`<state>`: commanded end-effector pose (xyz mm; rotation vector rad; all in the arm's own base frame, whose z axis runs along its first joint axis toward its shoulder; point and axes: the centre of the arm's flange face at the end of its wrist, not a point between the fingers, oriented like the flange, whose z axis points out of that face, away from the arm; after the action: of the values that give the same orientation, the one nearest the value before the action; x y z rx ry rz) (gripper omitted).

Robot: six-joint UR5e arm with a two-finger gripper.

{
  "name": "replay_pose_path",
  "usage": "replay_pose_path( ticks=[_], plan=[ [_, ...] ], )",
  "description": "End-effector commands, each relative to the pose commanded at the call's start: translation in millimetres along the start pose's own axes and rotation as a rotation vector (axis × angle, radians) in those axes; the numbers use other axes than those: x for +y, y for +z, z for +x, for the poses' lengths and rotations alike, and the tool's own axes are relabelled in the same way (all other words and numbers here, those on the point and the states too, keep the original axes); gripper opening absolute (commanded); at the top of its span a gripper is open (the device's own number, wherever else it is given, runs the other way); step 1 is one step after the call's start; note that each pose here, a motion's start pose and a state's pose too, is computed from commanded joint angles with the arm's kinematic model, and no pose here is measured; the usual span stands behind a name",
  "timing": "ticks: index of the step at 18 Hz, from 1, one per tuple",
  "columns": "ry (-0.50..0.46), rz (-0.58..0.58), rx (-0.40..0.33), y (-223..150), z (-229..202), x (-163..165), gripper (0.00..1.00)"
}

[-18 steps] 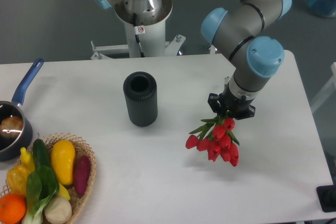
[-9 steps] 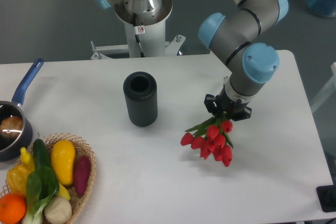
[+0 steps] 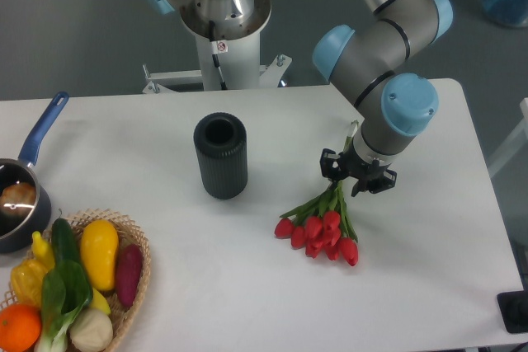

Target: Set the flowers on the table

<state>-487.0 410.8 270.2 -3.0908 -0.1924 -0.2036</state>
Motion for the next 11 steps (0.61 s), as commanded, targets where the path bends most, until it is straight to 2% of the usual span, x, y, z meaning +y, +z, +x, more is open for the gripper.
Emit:
replay_pose_path(
  ticks=[1, 2, 3, 8, 11],
  plan=[
    [0.003, 0.007, -0.01, -5, 0, -1, 0.66],
    [0.008, 0.017, -0.025, -12, -2, 0, 0.86],
    [0.019, 0.029, -0.04, -17, -2, 0, 1.0],
    [0.018, 0.085, -0.112, -52, -4, 5, 1.0],
    [0.033, 0.194, -0.197, -85, -6, -7, 1.0]
  ],
)
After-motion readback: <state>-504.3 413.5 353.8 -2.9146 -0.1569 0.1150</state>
